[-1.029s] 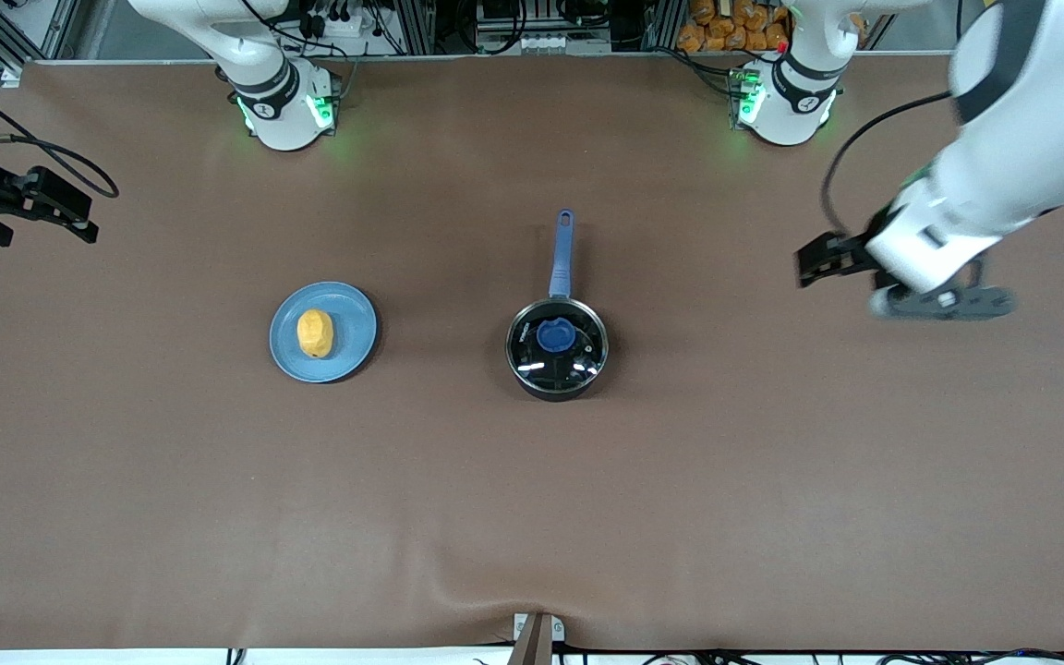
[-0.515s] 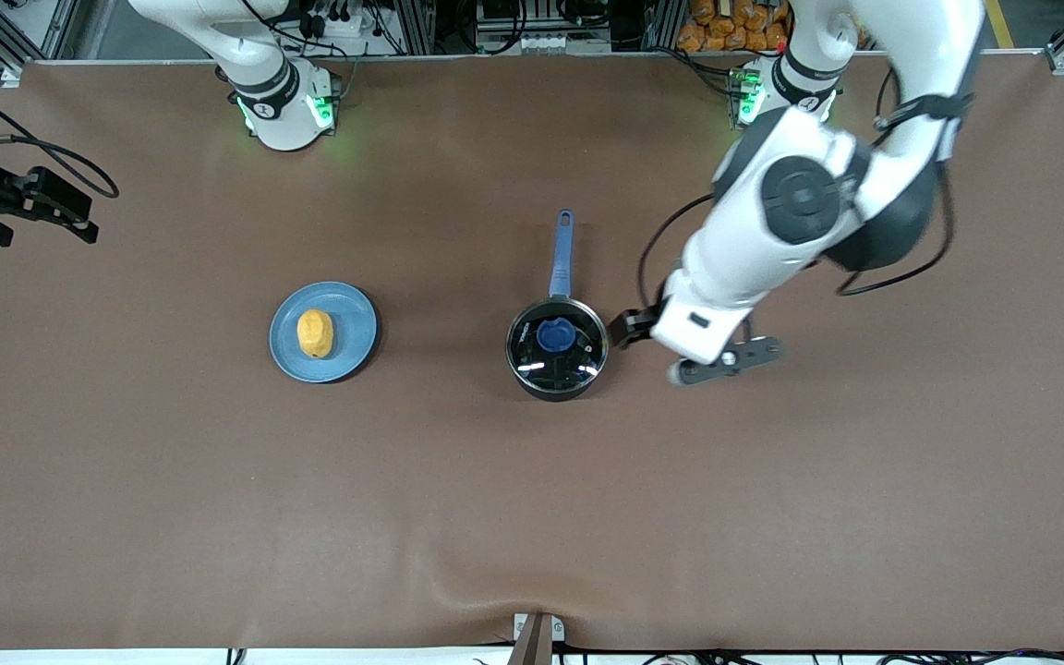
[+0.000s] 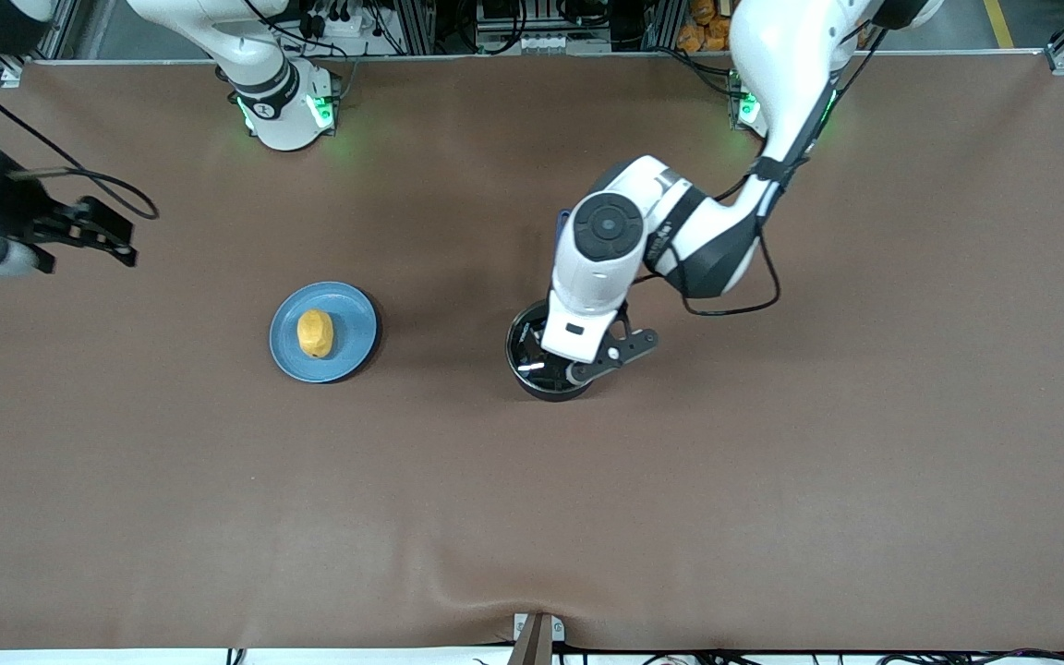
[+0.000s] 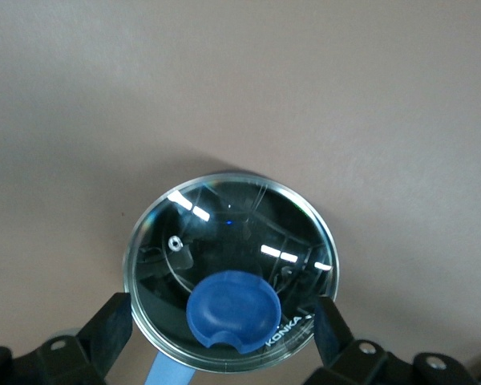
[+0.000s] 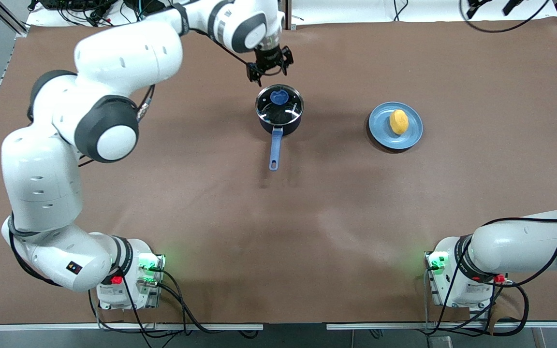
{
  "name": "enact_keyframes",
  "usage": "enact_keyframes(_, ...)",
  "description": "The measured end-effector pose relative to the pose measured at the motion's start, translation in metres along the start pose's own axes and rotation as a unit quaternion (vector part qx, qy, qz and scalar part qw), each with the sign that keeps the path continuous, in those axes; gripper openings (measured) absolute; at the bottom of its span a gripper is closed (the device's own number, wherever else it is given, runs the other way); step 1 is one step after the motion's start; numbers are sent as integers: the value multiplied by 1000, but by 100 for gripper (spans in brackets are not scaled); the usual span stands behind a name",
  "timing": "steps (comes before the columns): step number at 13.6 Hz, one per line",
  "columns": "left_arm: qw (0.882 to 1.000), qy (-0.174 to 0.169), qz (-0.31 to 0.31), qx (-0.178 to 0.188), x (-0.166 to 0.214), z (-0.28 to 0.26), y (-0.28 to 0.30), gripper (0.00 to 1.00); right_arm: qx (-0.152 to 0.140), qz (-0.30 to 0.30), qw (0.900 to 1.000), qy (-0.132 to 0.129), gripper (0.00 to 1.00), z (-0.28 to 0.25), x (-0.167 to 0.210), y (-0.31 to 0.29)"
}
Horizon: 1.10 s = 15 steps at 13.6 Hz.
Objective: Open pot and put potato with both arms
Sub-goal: 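Grasp the lid knob with the left gripper while the right gripper reaches the plate, then lift the lid aside with the left gripper while the right gripper grasps the potato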
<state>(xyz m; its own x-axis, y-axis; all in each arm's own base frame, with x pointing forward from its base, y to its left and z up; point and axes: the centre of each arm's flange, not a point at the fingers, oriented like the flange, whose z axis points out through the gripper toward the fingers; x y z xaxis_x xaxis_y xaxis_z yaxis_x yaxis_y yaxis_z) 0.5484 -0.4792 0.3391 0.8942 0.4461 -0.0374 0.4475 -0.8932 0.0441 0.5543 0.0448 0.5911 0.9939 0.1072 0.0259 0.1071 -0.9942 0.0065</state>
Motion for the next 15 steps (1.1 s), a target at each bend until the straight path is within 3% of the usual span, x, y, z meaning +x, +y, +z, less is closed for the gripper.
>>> enact_keyframes(5,1000,18,23,5,-22,44,15,100,3,32,999,1,100,36,6,-15)
enact_keyframes(12,999,27,29,10,-22,48,15,100,6,46,999,-1,100,128,-1,-42)
enact_keyframes(14,999,27,29,12,-21,48,15,81,5,45,999,-7,100,145,-7,-53)
enact_keyframes(15,999,27,29,12,-21,48,15,78,5,41,999,-9,100,153,-11,-59)
